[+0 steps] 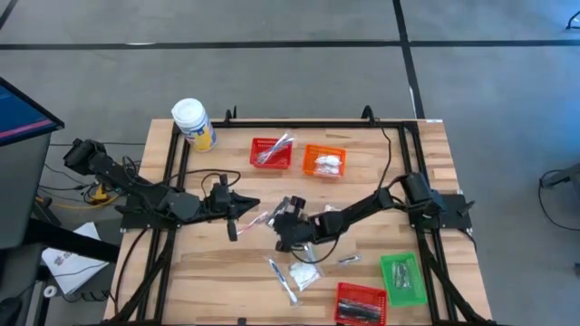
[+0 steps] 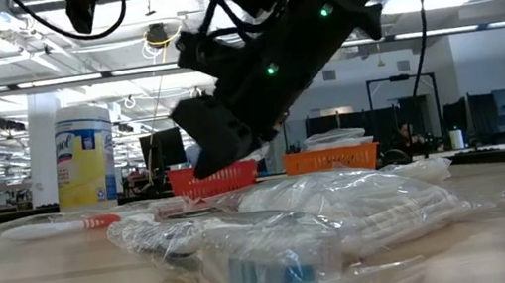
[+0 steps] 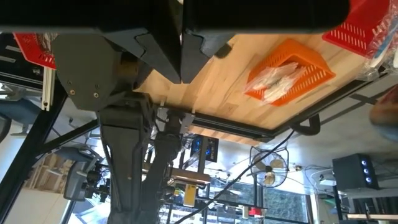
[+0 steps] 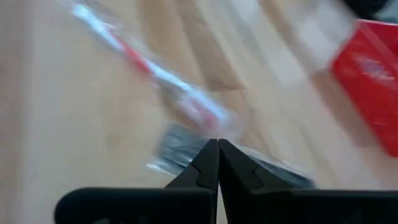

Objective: Pick & Place Travel size toiletries
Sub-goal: Put the black comb into the bottom red bin

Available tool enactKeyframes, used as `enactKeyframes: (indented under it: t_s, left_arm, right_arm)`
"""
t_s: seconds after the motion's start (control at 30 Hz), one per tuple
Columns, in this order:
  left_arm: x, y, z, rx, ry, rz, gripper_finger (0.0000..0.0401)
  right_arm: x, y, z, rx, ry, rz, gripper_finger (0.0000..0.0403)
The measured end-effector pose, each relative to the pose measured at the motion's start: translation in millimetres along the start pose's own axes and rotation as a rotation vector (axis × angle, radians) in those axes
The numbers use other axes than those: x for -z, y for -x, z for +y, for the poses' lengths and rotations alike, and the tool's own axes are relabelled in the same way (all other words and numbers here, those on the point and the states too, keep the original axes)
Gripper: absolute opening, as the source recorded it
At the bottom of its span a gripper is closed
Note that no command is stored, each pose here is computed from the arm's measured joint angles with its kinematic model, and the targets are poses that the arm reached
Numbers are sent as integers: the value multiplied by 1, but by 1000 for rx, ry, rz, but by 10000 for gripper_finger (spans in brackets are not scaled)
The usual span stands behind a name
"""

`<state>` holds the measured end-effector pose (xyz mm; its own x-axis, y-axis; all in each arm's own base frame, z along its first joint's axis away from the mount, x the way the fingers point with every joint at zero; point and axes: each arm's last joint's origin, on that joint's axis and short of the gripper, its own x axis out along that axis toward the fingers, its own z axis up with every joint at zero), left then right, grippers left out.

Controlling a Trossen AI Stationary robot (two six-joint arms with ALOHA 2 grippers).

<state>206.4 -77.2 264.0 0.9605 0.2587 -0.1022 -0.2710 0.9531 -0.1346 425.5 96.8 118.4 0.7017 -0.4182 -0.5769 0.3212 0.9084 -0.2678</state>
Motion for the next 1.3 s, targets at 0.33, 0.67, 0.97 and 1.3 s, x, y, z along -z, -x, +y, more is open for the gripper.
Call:
enactKeyframes:
  t_s: [0.33, 0.67, 0.97, 1.3]
  left_arm:
    - [0, 0, 0, 0, 3, 0, 1]
    - [0, 0, 0, 0, 2, 0, 1]
    - [0, 0, 0, 0, -1, 0, 1]
    - [0, -1, 1, -8, 0, -1, 1]
  right_arm:
    - [12, -25, -40, 99, -90, 114, 0]
    - [24, -11, -24, 73, -99, 212, 0]
    - [34, 19, 14, 119, -64, 143, 0]
    - [19, 20, 26, -69, 96, 40, 0]
